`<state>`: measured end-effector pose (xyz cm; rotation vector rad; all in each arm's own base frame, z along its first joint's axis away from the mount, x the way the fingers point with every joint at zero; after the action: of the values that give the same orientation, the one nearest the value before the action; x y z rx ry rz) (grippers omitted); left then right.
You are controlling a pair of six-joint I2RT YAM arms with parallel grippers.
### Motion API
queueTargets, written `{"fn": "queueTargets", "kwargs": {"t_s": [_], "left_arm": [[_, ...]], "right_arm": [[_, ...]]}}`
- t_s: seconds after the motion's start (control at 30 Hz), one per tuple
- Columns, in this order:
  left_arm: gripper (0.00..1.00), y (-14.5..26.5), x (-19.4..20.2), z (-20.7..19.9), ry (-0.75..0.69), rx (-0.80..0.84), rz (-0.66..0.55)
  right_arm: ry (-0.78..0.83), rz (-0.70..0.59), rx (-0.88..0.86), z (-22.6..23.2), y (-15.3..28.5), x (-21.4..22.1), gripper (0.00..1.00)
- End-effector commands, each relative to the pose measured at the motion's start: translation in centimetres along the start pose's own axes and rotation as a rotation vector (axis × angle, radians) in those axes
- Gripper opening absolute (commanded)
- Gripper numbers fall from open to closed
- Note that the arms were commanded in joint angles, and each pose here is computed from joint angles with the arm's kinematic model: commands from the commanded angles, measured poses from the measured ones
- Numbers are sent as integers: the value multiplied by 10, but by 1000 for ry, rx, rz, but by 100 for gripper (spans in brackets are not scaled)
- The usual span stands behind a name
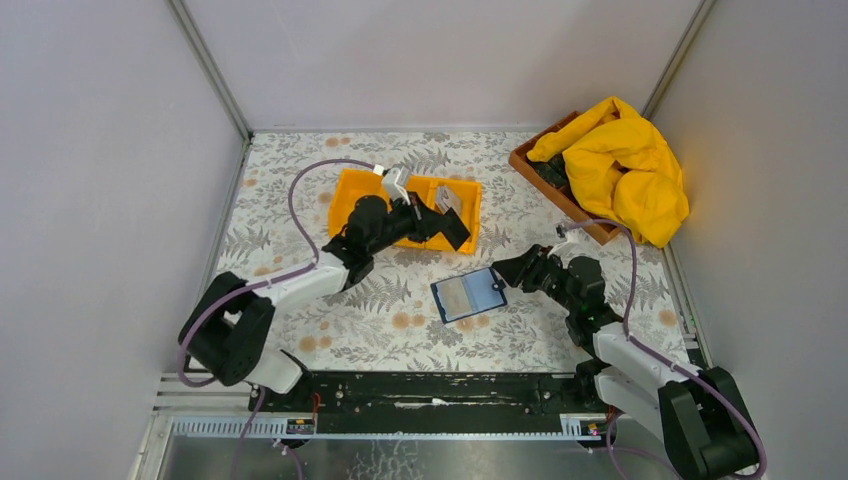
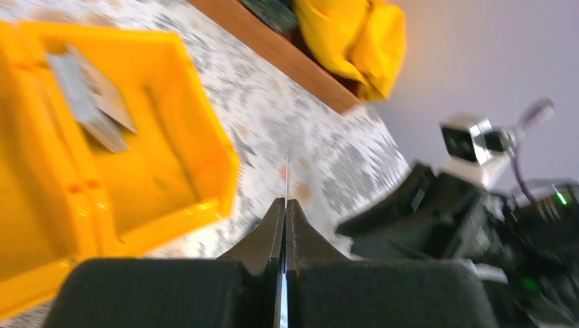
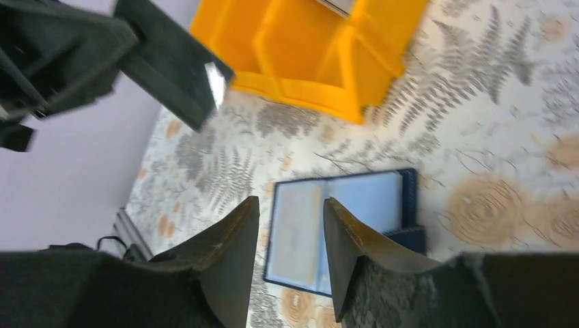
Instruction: Take the credit cards out of the card holder
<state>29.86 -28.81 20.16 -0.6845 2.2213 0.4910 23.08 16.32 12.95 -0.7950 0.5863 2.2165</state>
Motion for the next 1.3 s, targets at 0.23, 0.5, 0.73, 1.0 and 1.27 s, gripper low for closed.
{"fn": "queueTargets", "kwargs": {"t_s": [0.23, 0.5, 0.73, 1.0, 1.27], "left_arm": [[0, -51, -50, 77, -98, -421, -244], [0, -91, -43, 86, -199, -474, -250], [0, -120, -39, 85, -237, -476, -235], [0, -136, -30, 97, -356, -569, -210], [0, -143, -23, 114, -411, -642, -175]], "right_arm": [[1, 51, 164, -34, -1, 15, 46], [8, 60, 165, -35, -2, 16, 45], [3, 68, 165, -36, -2, 18, 44], [20, 49, 186, -38, 0, 14, 43], [21, 49, 198, -40, 0, 14, 41]]}}
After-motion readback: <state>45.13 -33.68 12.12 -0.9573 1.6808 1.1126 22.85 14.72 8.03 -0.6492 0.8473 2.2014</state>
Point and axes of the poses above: each gripper's point midway between its finger pads, its own y axis back along the fingers, its own z axis along the line the jaws close on, x = y × z, the point moved 3 cm from there along y, back along the fingers
